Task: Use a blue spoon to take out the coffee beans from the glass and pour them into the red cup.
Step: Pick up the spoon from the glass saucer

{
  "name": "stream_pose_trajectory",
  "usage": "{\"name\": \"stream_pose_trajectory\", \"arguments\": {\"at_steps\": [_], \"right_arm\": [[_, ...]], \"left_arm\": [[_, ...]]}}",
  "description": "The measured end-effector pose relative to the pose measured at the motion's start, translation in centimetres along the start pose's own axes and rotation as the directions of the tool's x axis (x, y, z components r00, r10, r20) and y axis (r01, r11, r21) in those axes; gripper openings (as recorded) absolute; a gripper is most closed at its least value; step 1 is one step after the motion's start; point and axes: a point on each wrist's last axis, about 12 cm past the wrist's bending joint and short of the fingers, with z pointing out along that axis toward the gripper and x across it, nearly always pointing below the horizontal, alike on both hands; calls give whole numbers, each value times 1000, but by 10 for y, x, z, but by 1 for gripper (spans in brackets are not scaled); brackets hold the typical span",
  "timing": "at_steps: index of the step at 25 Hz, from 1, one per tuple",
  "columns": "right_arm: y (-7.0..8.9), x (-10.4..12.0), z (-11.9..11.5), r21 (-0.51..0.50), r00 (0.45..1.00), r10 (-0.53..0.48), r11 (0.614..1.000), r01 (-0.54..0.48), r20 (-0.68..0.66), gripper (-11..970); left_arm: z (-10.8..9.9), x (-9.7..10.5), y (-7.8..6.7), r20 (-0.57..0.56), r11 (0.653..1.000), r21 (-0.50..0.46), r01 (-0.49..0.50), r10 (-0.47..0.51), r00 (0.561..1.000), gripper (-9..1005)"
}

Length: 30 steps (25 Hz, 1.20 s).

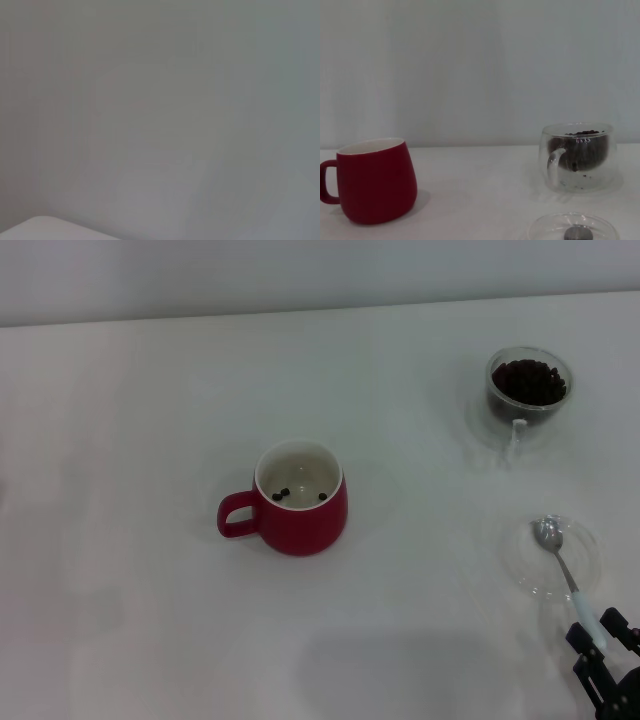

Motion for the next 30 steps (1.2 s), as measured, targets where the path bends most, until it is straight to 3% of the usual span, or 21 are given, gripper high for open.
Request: {"name": "stream_pose_trajectory", "arguments": {"at_steps": [18, 24, 30], "right_arm": [[-2, 1, 4, 13, 1000, 1, 1000, -1, -9, 411], [-1, 1, 4, 13, 1000, 3, 1000, -3, -7, 217], [0, -1, 4, 11, 1000, 8, 1000, -8, 7, 185]], "left_arm": [[-1, 0, 1, -2, 1000, -3, 0, 0, 1000, 880], [-1, 0, 1, -2, 1000, -4, -2, 1, 1000, 880], [-1, 0, 1, -2, 1000, -4, -2, 2, 1000, 880]]}}
